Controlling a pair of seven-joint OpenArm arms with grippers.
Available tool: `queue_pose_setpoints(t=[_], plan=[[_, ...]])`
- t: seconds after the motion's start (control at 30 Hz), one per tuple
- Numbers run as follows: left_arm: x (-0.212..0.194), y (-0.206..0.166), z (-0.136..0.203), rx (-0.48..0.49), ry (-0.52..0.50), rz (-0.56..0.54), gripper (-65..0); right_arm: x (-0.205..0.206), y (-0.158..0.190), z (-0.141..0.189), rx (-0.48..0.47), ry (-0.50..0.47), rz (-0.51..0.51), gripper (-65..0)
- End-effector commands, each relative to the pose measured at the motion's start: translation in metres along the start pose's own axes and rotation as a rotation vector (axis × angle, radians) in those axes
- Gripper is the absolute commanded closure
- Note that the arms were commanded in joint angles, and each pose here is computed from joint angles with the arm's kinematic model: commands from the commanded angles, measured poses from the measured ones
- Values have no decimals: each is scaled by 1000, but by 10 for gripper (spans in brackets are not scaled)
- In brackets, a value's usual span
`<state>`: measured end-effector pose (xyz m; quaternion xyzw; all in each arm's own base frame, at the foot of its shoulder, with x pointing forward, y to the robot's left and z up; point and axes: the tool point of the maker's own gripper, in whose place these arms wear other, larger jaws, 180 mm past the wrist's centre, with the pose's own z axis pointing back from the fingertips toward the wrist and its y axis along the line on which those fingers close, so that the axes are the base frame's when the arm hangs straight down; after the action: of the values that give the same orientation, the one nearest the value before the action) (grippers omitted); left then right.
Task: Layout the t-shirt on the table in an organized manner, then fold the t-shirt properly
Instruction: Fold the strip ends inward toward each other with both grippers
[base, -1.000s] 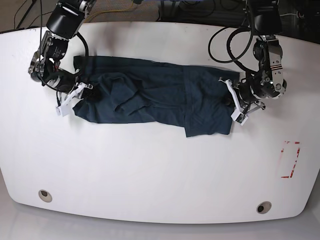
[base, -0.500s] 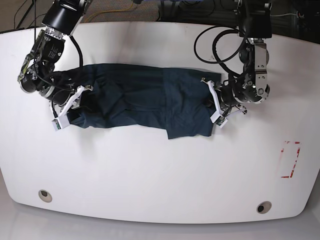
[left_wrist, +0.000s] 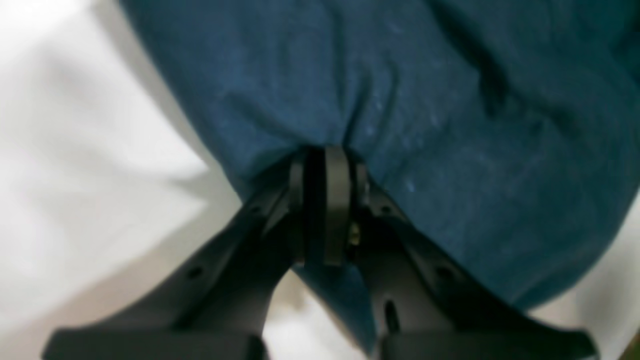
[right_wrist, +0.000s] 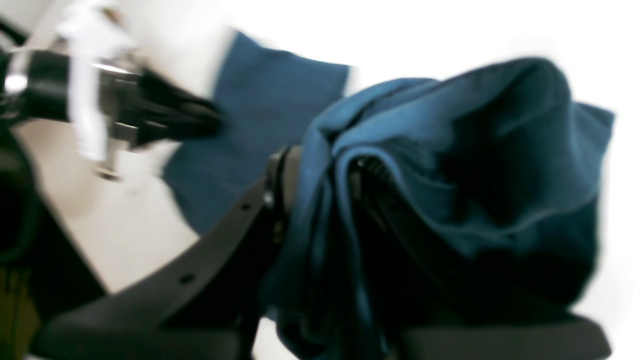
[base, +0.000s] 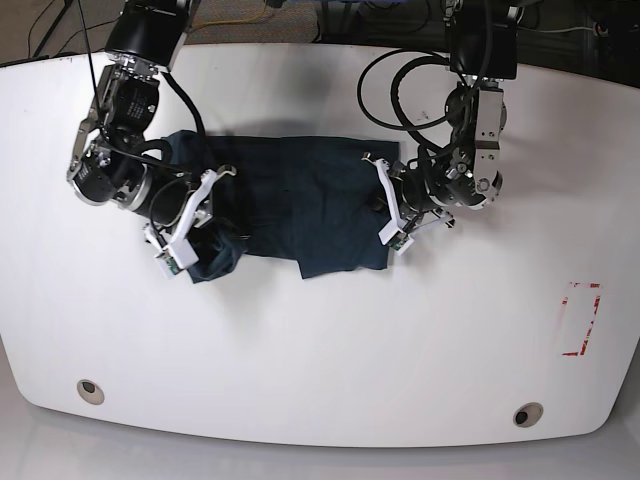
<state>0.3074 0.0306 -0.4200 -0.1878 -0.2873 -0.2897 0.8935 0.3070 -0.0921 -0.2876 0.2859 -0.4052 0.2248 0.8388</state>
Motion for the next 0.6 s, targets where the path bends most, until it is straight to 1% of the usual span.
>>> queue_pose_setpoints(t=[0.0,0.17,0.3,0.4,0.57], plan=[[-2,-1,-1,7,29,-6,-38,23,9,-2,29,-75,34,-94],[2,-6,-3,-3,20,2,-38,28,28,-16,84,-87,36,-94],[2,-7,-3,-4,20,2,-38,33,34,-25,81,-90,55,-94],[1,-8,-4,-6,21,4,-38,32,35,-32,62,-75,71,-94],[1,-8,-4,-6,23,5,-38,30,44,-43,81,-72,66,-94]])
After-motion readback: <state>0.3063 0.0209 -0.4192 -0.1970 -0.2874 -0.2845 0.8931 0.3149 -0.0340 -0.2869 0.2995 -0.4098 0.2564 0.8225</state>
